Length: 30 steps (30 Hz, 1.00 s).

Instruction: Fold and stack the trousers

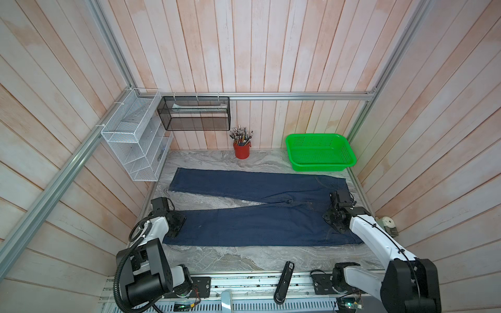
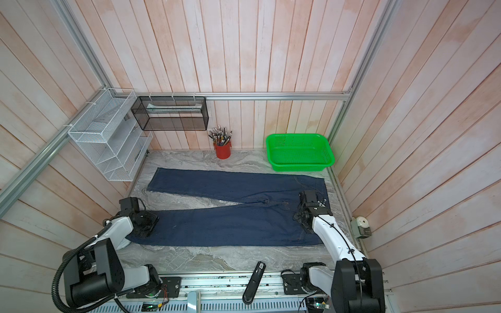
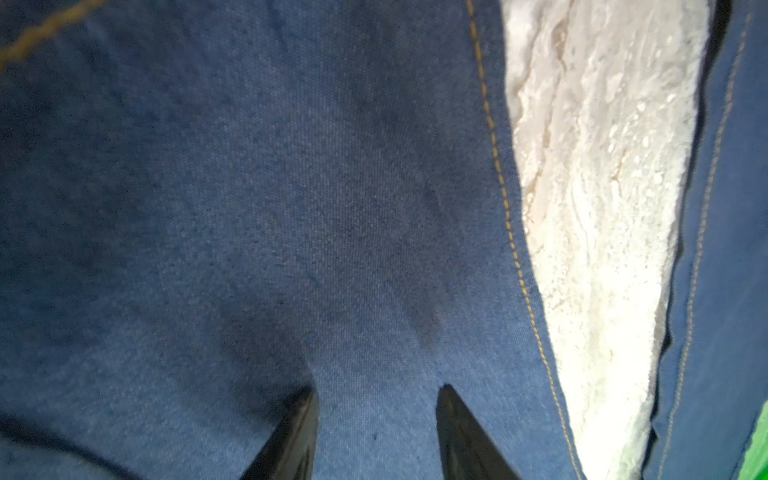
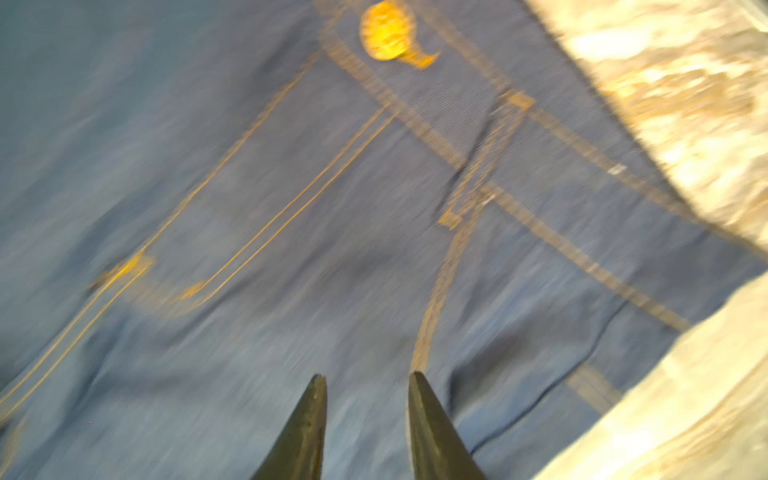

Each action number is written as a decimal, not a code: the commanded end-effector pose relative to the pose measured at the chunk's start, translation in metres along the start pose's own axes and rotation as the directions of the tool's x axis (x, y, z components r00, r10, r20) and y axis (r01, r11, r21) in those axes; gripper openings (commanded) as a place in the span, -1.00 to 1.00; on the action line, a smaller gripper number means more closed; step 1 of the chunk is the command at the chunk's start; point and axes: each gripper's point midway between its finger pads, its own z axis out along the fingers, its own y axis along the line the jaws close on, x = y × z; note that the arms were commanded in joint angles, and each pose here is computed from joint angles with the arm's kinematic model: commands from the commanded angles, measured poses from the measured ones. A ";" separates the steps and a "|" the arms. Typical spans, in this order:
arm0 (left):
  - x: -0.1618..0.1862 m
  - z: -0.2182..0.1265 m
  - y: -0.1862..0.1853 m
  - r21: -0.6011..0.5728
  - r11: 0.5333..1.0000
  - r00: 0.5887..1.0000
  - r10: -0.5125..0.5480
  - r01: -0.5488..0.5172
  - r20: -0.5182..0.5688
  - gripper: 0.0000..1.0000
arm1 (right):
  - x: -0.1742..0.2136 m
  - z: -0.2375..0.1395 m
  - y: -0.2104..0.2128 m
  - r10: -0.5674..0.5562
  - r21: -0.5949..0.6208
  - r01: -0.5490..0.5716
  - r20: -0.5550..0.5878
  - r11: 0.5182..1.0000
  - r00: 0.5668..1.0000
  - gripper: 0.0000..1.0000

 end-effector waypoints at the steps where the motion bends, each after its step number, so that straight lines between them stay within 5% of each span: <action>1: 0.006 0.002 0.003 -0.011 1.000 0.999 0.013 -0.014 -0.039 0.00 | -0.010 0.015 -0.006 0.008 0.016 -0.008 0.000 1.000 1.000 -0.30; 14: -0.005 -0.006 0.004 -0.002 1.000 1.000 0.013 -0.013 -0.028 0.01 | 0.035 0.030 -0.077 0.177 0.281 -0.128 -0.158 0.951 0.971 -0.25; 22: -0.009 -0.012 0.003 0.039 0.999 0.999 0.007 -0.006 -0.037 0.04 | 0.042 0.017 -0.080 0.175 0.298 -0.106 -0.215 0.948 0.961 -0.25; 30: -0.022 -0.053 -0.056 0.224 0.968 0.993 0.103 -0.114 0.059 0.12 | -0.077 -0.047 -0.002 0.179 -0.034 -0.177 0.100 0.984 0.979 -0.17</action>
